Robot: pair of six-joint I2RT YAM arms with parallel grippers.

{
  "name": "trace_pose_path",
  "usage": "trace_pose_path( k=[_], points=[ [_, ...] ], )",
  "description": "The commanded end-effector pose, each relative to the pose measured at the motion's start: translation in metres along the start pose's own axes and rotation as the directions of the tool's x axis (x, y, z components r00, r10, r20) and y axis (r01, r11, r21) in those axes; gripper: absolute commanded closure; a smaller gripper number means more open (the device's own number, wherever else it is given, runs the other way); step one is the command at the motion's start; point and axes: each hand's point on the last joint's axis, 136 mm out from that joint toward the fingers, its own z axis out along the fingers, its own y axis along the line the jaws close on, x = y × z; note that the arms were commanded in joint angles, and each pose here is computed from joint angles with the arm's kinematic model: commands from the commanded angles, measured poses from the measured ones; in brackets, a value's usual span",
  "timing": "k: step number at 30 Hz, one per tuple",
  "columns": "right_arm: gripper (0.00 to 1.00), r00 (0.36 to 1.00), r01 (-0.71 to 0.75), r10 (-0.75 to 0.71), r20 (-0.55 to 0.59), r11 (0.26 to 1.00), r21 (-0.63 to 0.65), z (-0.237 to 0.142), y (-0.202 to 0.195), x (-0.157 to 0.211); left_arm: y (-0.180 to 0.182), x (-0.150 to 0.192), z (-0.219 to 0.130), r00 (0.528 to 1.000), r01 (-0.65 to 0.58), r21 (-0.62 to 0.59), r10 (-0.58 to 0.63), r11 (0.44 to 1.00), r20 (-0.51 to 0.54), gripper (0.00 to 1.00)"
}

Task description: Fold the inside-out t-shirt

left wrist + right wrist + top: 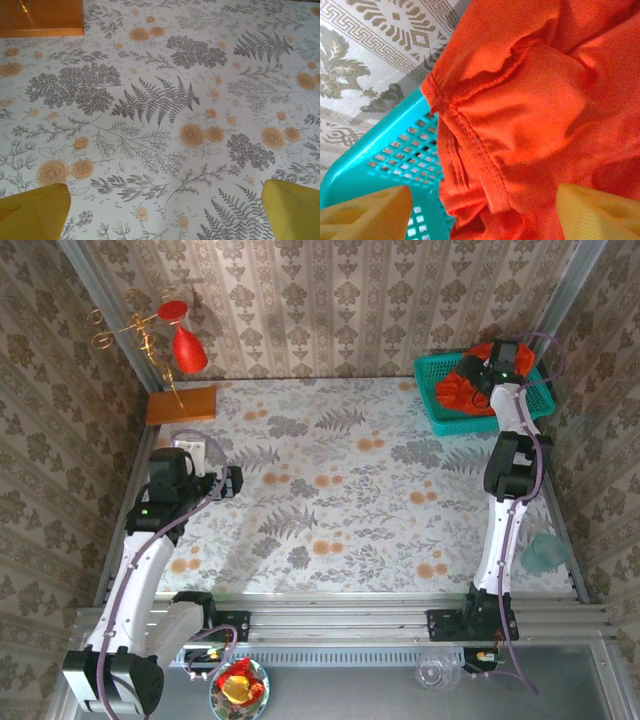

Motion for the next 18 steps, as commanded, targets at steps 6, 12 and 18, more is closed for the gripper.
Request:
trace_pose_path(
  k=[6,12,18],
  points=[
    [0.36,0.999,-0.030,0.030,-0.012,0.999,0.030,0.021,0.008,0.008,0.003,0.012,0.001,0.999,0.010,-0.010,-0.010,1.000,-0.043,0.01],
    [0.66,1.000,-0.015,0.014,0.008,0.998,0.064,0.016,0.011,0.005,0.004,0.016,0.001,0.998,0.006,-0.018,-0.007,1.000,-0.057,0.01],
    [0.95,0.998,0.014,-0.017,0.054,0.998,0.055,-0.014,0.025,-0.019,0.004,0.012,-0.003,0.999,-0.005,-0.021,0.004,1.000,-0.042,0.01]
  ],
)
